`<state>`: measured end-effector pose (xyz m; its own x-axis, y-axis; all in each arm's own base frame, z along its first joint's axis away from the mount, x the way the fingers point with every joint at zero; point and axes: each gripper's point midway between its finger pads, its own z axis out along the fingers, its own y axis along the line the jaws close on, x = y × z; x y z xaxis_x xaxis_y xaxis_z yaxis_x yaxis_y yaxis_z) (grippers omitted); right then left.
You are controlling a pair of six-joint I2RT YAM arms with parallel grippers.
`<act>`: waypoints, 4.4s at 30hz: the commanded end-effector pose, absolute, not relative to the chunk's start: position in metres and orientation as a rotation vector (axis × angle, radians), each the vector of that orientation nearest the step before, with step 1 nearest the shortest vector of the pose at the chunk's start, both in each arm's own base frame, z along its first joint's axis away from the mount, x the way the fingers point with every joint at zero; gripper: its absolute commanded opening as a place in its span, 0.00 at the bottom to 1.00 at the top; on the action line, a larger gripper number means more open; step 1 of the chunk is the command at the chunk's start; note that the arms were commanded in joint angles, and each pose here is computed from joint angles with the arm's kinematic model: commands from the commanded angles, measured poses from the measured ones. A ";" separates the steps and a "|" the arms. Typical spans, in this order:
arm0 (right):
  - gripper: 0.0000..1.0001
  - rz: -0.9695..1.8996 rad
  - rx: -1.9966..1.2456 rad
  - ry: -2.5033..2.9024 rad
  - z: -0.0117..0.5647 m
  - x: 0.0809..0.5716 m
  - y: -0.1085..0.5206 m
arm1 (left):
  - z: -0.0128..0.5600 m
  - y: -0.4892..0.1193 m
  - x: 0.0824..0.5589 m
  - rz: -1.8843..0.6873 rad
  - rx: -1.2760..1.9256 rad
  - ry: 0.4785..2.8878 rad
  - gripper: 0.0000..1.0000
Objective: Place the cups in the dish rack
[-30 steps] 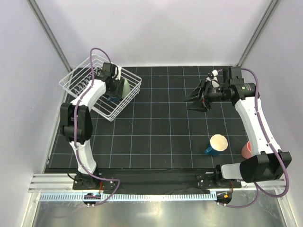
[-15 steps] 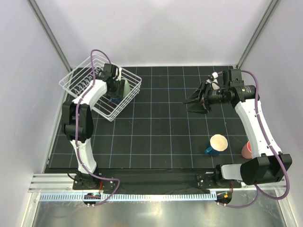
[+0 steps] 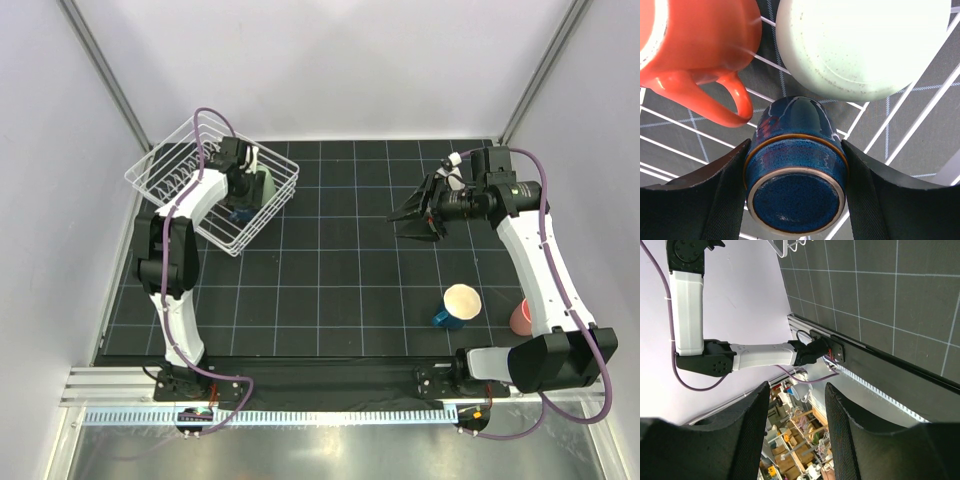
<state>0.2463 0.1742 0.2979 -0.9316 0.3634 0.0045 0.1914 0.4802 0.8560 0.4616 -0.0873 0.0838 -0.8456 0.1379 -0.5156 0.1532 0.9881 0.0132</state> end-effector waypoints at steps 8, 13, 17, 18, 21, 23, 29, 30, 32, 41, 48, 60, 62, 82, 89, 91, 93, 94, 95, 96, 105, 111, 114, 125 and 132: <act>0.50 1.395 0.412 2.529 0.303 0.237 0.170 | 0.112 -0.094 0.479 -0.089 0.181 2.511 0.71; 0.50 1.388 0.391 2.523 0.303 0.235 0.169 | 0.118 -0.095 0.477 -0.096 0.174 2.503 0.73; 0.51 1.365 0.372 2.531 0.301 0.233 0.168 | 0.130 -0.094 0.474 -0.105 0.141 2.487 0.74; 0.50 1.346 0.376 2.539 0.298 0.233 0.167 | 0.133 -0.094 0.472 -0.108 0.134 2.488 0.74; 0.51 1.257 0.343 2.571 0.291 0.231 0.161 | 0.145 -0.092 0.465 -0.108 0.091 2.485 0.73; 0.51 1.168 0.317 2.610 0.284 0.230 0.156 | 0.158 -0.091 0.460 -0.109 0.053 2.466 0.73; 0.51 0.652 0.278 2.796 0.239 0.217 0.117 | 0.212 -0.085 0.444 -0.126 -0.034 2.354 0.73; 0.51 0.571 0.287 2.829 0.233 0.212 0.109 | 0.219 -0.083 0.440 -0.125 -0.076 2.353 0.73; 0.51 0.359 0.315 2.878 0.219 0.203 0.087 | 0.251 -0.083 0.433 -0.157 -0.122 2.292 0.73; 0.50 0.047 0.682 2.831 0.180 0.178 0.049 | 0.301 -0.154 0.387 -0.629 -0.168 2.205 0.73; 0.74 0.025 0.809 2.831 0.169 0.176 0.045 | 0.299 -0.196 0.362 -0.700 -0.083 2.221 0.73; 1.00 0.170 1.044 2.721 0.138 0.183 0.029 | 0.310 -0.204 0.332 -0.757 -0.071 2.200 0.72; 0.95 0.137 1.087 2.715 0.130 0.185 0.026 | 0.314 -0.204 0.328 -0.770 -0.074 2.191 0.72; 0.16 0.082 1.055 2.750 0.087 0.207 0.019 | 0.330 -0.234 0.291 -1.041 0.029 2.213 0.74; 0.04 0.479 0.795 2.622 0.145 0.242 0.056 | 0.352 -0.255 0.289 -1.237 0.044 2.150 0.76; 0.04 0.631 0.686 2.478 0.190 0.261 0.070 | 0.358 -0.264 0.287 -1.322 0.041 2.124 0.77; 0.04 0.821 0.565 2.378 0.235 0.274 0.094 | 0.360 -0.268 0.286 -1.380 0.029 2.108 0.78; 0.04 0.880 0.530 2.350 0.250 0.277 0.102 | 0.369 -0.273 0.286 -1.438 0.030 2.067 0.80; 0.04 1.011 0.482 2.323 0.269 0.276 0.117 | 0.374 -0.275 0.287 -1.466 0.033 2.040 0.82; 0.04 1.075 0.415 2.247 0.295 0.285 0.125 | 0.374 -0.277 0.286 -1.488 0.031 2.029 0.84; 0.04 1.677 0.019 1.903 0.436 0.257 0.214 | 0.428 -0.289 0.277 -1.766 0.087 1.740 0.93; 0.04 1.764 -0.119 1.769 0.480 0.240 0.225 | 0.429 -0.285 0.276 -1.796 0.030 1.709 1.00; 0.04 1.819 -0.130 1.771 0.482 0.236 0.229 | 0.429 -0.284 0.275 -1.786 0.024 1.707 1.00; 0.04 1.993 -0.110 1.698 0.483 0.236 0.239 | 0.440 -0.300 0.252 -1.883 0.142 1.643 1.00; 0.04 2.082 -0.067 1.699 0.476 0.236 0.242 | 0.440 -0.308 0.245 -1.906 0.183 1.634 0.99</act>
<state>0.2539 0.2429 0.4428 -0.9197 0.3169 -0.2319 -0.2623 -0.0563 0.9633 0.2631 -0.3051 0.4182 -0.8203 -0.3838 -0.4241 0.4514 0.0210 -0.8921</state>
